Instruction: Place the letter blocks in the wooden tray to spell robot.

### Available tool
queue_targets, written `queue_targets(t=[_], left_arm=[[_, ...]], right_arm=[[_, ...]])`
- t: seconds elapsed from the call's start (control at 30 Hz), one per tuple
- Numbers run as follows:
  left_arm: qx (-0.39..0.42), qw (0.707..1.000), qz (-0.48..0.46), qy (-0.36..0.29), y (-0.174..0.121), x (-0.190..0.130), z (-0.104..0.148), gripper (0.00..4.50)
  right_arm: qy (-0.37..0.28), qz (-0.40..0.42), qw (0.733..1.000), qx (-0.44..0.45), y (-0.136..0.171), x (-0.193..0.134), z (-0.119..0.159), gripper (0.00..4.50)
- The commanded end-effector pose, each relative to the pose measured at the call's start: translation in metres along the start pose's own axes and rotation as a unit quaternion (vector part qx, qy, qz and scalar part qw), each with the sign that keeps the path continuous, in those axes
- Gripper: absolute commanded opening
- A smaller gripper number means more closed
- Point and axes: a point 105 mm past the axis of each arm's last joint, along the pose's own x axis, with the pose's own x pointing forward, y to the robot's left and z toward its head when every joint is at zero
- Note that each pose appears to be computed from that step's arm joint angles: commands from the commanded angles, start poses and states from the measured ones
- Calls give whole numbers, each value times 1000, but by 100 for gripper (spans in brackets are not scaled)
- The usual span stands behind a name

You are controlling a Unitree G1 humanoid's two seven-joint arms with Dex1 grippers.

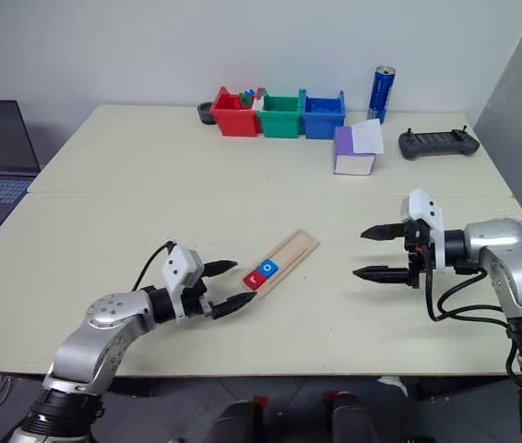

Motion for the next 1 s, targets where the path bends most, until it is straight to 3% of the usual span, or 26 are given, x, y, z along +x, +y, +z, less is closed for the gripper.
queue_targets(t=[0.03, 1.0], left_arm=[[10, 1000, -1, -7, 2, 4, 8, 450], [10, 996, 49, 78, 0, 23, -9, 450]], right_arm=[[-11, 5, 1000, -26, 3, 1, 15, 449], [-10, 7, 999, -38, 5, 5, 20, 449]])
